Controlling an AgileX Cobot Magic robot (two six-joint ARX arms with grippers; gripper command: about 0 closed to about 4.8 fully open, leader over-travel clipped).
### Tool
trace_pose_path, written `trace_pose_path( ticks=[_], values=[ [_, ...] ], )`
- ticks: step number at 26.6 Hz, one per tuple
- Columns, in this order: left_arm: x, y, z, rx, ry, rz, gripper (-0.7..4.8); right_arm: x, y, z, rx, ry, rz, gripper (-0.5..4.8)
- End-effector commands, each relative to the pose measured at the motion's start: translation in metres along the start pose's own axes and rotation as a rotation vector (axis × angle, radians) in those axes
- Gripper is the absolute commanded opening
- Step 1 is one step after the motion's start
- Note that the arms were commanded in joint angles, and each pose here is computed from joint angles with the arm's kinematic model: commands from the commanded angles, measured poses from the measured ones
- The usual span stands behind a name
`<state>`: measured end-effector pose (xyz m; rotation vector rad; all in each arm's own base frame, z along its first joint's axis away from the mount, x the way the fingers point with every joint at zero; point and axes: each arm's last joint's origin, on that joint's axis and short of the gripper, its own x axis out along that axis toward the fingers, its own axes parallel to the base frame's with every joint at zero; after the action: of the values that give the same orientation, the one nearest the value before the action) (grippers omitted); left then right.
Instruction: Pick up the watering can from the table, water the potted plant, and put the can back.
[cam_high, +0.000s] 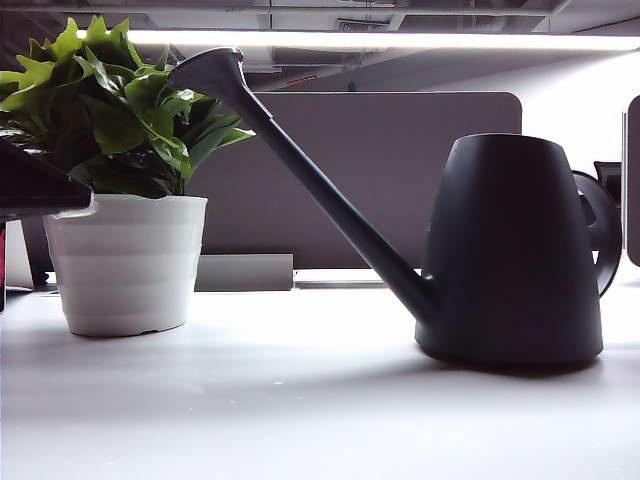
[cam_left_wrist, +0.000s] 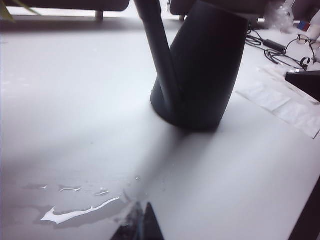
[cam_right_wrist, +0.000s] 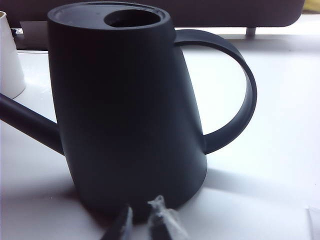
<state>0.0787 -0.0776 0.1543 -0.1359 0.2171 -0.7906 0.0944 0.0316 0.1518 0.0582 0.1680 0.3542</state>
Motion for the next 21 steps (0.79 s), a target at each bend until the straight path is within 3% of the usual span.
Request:
trace_pose_path(
  ticks=[1,4,7,9,14,17,21],
  values=[
    [0.000,0.000,0.001,0.005,-0.008,-0.005,-0.05,0.000,0.000,-0.001,0.001,-0.006,0.005,0.36],
    [-0.001,0.000,0.001,0.005,-0.013,-0.003,-0.05,0.000,0.000,0.000,0.001,-0.007,0.005,0.36],
    [-0.007,0.009,0.008,-0.002,-0.089,0.036,-0.05,0.000,-0.001,0.000,0.001,-0.010,-0.007,0.36],
    [-0.012,0.022,0.013,-0.007,-0.138,0.118,-0.05,-0.002,-0.003,0.001,0.003,-0.035,-0.029,0.36],
    [-0.034,0.049,0.023,-0.002,-0.295,0.467,-0.05,-0.006,-0.021,0.004,0.025,-0.073,-0.206,0.36],
    [-0.039,0.056,0.025,-0.002,-0.318,0.554,-0.05,-0.008,-0.029,0.004,0.035,-0.081,-0.312,0.36],
    [-0.040,0.057,0.025,-0.004,-0.321,0.572,-0.05,-0.010,-0.034,0.005,0.043,-0.086,-0.368,0.36]
  ],
)
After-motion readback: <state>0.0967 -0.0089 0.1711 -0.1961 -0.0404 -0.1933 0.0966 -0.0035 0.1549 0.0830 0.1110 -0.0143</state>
